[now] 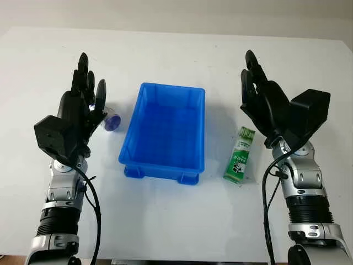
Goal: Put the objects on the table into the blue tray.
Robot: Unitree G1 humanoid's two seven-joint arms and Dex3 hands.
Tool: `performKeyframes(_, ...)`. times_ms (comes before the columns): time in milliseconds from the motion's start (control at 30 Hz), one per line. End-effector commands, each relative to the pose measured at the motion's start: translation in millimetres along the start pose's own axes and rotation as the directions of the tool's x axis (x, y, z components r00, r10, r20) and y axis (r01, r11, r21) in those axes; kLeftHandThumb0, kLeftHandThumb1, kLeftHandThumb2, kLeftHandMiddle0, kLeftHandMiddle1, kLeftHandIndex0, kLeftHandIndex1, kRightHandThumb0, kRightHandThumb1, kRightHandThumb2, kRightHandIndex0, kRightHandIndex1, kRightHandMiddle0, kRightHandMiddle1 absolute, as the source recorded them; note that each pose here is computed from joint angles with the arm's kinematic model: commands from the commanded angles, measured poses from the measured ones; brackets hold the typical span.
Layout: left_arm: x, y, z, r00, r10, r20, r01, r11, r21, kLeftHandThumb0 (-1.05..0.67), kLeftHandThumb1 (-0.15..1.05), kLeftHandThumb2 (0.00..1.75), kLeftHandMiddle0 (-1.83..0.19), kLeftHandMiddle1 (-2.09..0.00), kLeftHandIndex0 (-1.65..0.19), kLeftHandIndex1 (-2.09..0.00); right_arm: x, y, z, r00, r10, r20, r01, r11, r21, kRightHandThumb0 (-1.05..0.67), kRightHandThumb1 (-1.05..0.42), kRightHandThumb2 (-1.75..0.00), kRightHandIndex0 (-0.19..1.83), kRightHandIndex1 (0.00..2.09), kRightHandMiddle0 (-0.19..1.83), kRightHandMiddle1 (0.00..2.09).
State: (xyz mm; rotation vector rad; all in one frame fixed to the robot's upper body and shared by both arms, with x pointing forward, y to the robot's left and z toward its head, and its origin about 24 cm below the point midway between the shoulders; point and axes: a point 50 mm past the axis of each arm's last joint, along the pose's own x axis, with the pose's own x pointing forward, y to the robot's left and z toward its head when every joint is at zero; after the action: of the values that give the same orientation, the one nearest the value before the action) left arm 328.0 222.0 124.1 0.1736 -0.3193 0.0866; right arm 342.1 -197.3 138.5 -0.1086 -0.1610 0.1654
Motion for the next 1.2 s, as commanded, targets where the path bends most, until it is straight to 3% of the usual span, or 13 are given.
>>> performKeyframes(0, -4.8, -0.8, -1.1, 1.000, -0.001, -0.003, 0.001, 1.000, -0.003, -0.71, 1.05, 0.56, 0.03, -0.06, 0.06, -0.06, -3.4, -2.0, 1.2, 1.000, -0.002, 0.002, 0.002, 1.000, -0.007, -0.74, -1.05, -0.74, -0.19, 0.00, -0.19, 0.00)
performKeyframes(367, -2.1, -1.3, -2.3, 1.000, 0.000, -0.017, 0.000, 1.000, -0.003, -0.70, 1.05, 0.57, 0.04, -0.05, 0.06, -0.05, 2.2, -5.0, 7.7, 0.999, 0.037, 0.014, -0.037, 0.999, 0.004, -0.71, -1.05, -0.71, -0.19, 0.00, -0.19, 0.00)
performKeyframes(467, -0.8, -0.2, -2.4, 1.000, 0.001, -0.015, -0.001, 1.000, 0.002, -0.70, 1.05, 0.57, 0.04, -0.05, 0.06, -0.05, 2.6, -15.1, 25.0, 0.995, 0.068, 0.070, -0.065, 0.997, -0.044, -0.70, -1.05, -0.59, -0.19, 0.00, -0.19, 0.00)
performKeyframes(567, 0.6, 1.0, -0.5, 1.000, 0.004, -0.009, -0.004, 1.000, 0.006, -0.69, 1.05, 0.58, 0.04, -0.05, 0.06, -0.05, 0.5, -28.0, 53.2, 0.984, 0.160, 0.079, -0.141, 0.970, -0.199, -0.57, -1.01, -0.18, -0.06, 0.07, -0.05, 0.08)
performKeyframes(600, 1.0, 1.2, -0.3, 1.000, 0.004, -0.008, -0.004, 1.000, 0.006, -0.69, 1.05, 0.58, 0.04, -0.05, 0.06, -0.05, 0.0, -29.5, 58.3, 0.981, 0.179, 0.071, -0.159, 0.963, -0.219, -0.52, -0.98, -0.12, -0.02, 0.09, -0.01, 0.10)
performKeyframes(733, 1.4, 2.1, -1.3, 1.000, 0.006, -0.005, -0.006, 1.000, 0.011, -0.69, 1.05, 0.59, 0.04, -0.05, 0.06, -0.05, -10.4, -37.1, 89.1, 0.967, 0.251, 0.032, -0.192, 0.810, -0.554, -0.45, -0.84, -0.03, 0.21, 0.20, 0.18, 0.19)
performKeyframes(867, 2.5, 2.5, -1.3, 1.000, 0.007, -0.001, -0.007, 1.000, 0.015, -0.70, 1.05, 0.58, 0.02, -0.06, 0.05, -0.06, -23.7, -39.4, 109.1, 0.941, 0.338, -0.036, -0.211, 0.498, -0.841, -0.48, -0.74, -0.05, 0.35, 0.19, 0.39, 0.15)
performKeyframes(1000, 4.2, 1.5, -0.1, 1.000, -0.001, 0.009, 0.001, 1.000, 0.012, -0.70, 1.05, 0.58, 0.02, -0.06, 0.04, -0.06, -34.7, -37.2, 108.6, 0.908, 0.388, -0.160, -0.274, 0.259, -0.926, -0.38, -0.72, -0.05, 0.36, 0.14, 0.43, 0.09)
performKeyframes(1167, 5.9, 0.2, 0.7, 1.000, -0.010, 0.020, 0.010, 1.000, 0.008, -0.69, 1.05, 0.58, 0.02, -0.06, 0.04, -0.06, -42.4, -34.2, 100.4, 0.866, 0.434, -0.246, -0.300, 0.058, -0.952, -0.34, -0.74, -0.06, 0.39, 0.12, 0.43, 0.07)
